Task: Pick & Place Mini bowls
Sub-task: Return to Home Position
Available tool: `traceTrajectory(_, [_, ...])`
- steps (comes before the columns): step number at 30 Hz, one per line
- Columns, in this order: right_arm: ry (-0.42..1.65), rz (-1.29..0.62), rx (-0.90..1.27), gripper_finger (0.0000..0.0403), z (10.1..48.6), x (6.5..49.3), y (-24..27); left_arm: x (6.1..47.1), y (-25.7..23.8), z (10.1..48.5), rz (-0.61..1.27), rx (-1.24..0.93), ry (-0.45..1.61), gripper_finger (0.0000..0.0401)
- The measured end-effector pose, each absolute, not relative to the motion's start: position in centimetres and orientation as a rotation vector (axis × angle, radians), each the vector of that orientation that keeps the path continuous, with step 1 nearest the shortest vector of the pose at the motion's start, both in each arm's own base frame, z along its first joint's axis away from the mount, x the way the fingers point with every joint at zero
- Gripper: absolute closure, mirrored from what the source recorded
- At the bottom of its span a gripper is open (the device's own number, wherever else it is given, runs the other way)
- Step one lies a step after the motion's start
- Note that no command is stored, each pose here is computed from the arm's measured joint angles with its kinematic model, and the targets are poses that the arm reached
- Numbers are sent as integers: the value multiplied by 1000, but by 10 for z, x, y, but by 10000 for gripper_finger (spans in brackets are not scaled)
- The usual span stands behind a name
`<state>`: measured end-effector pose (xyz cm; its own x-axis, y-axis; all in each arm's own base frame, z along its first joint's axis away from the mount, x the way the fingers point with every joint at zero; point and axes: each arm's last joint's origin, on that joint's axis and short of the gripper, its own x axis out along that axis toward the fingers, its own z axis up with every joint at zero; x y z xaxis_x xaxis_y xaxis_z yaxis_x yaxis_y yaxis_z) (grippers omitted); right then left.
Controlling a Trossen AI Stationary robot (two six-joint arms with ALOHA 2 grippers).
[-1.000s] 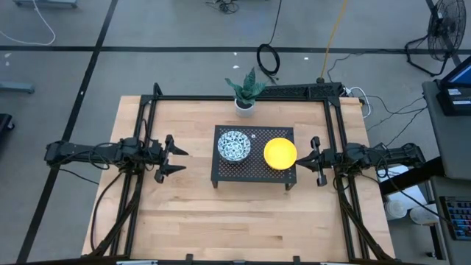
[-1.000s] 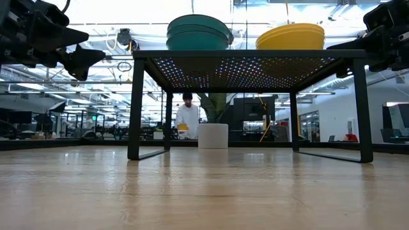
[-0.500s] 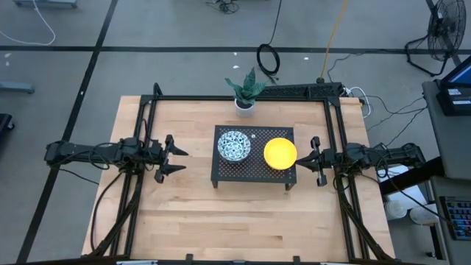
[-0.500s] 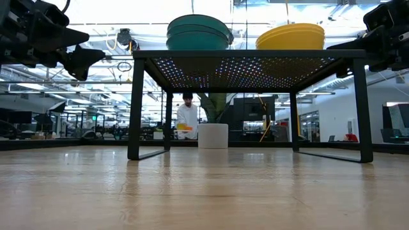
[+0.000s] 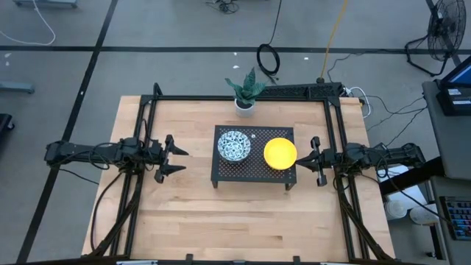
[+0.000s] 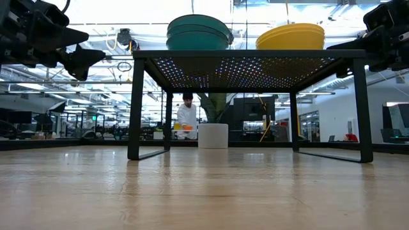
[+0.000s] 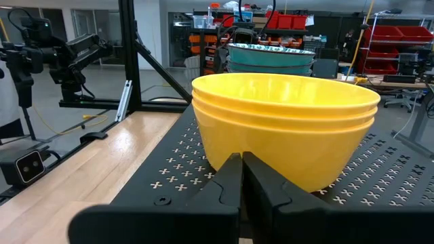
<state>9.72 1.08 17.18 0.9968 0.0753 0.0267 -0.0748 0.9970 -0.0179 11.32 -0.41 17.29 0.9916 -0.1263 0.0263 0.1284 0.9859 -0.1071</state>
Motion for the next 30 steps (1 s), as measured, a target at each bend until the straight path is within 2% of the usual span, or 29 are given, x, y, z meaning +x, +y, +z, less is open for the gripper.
traceTrajectory(11, [-27, 75, -17, 403, 172, 97, 11, 113, -4, 173, -128, -109, -19, 152])
traceTrajectory(24, [-28, 75, -17, 403, 172, 97, 11, 113, -4, 173, -128, -109, -19, 131])
traceTrajectory(30, [-27, 75, -17, 403, 172, 97, 11, 113, -4, 173, -128, -109, -19, 137])
